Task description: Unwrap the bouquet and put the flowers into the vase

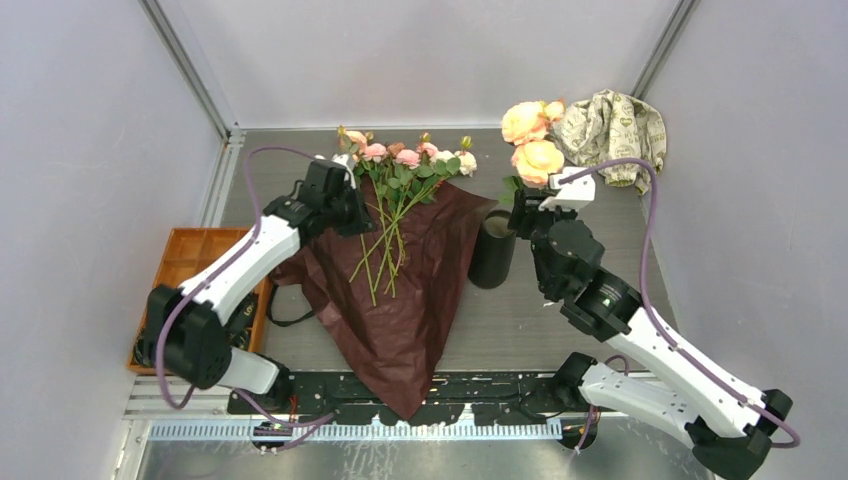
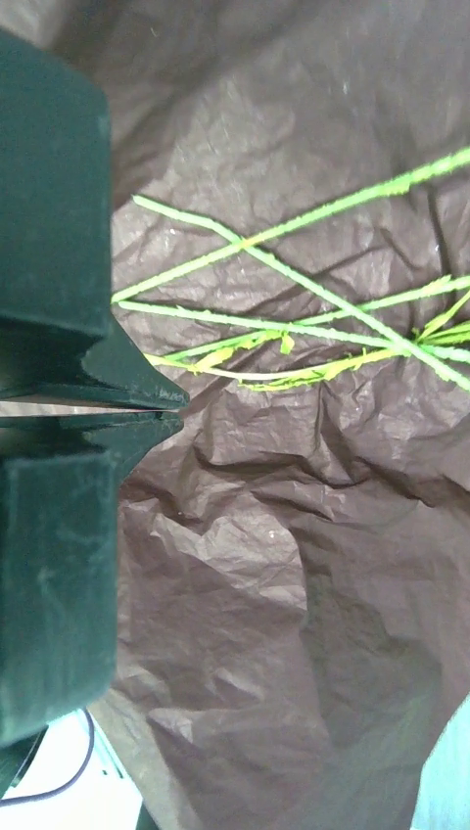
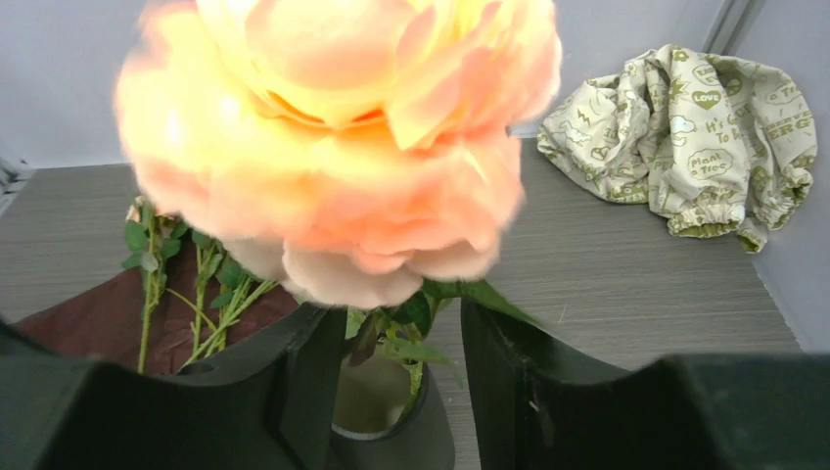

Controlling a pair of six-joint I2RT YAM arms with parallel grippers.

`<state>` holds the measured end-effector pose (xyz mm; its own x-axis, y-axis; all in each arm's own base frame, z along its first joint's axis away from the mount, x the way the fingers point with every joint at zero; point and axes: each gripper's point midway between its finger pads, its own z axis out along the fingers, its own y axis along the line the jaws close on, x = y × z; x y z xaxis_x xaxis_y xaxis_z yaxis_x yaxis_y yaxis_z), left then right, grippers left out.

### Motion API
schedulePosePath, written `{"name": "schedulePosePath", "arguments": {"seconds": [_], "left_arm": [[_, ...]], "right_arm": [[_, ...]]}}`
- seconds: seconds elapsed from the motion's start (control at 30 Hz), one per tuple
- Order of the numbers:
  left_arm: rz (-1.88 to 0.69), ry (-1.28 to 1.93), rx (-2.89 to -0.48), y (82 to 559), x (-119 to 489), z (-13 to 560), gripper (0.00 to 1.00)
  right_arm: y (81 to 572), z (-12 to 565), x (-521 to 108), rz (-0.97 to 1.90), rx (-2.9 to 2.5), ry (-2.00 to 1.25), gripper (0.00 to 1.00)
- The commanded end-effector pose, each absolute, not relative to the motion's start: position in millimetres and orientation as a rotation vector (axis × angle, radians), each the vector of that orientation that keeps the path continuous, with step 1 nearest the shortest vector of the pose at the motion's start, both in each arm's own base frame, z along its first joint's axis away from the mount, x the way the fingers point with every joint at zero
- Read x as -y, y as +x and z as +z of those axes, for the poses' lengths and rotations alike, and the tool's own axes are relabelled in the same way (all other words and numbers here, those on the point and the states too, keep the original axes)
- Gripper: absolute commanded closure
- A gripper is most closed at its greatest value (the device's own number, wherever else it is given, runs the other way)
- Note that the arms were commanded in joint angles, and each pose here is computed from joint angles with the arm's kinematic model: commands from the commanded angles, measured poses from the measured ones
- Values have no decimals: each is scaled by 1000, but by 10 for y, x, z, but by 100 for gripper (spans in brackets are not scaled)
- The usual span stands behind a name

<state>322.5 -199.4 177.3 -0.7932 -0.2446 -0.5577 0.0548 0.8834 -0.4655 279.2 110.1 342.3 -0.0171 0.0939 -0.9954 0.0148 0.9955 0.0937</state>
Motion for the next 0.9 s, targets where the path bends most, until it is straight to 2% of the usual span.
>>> {"name": "schedulePosePath", "arguments": {"seconds": [0.0,0.3,0.43,0.53,0.73,0.87], "left_arm": [[-781,-53,-2358,3452,2343,1904,94],[-716,11,-2406,3862,2539,1811,90],[-544,55,-2417,4159,2520,1751,84],[-384,111,-2467,4322,2507,1504,79],[-151,276,-2557,4471,2542,1091,69],[-64,326,-2568,4570,2537,1007,63]], "right_arm": [[2666,3472,-1145,179,-1595,89,46],[2400,3683,-1005,350,-1564,201,23],[2257,3643,-913,387,-1580,213,23],[2158,3611,-847,418,-1578,224,23],[2078,3547,-757,399,-1585,203,21],[2066,3454,-764,392,-1610,192,21]]}}
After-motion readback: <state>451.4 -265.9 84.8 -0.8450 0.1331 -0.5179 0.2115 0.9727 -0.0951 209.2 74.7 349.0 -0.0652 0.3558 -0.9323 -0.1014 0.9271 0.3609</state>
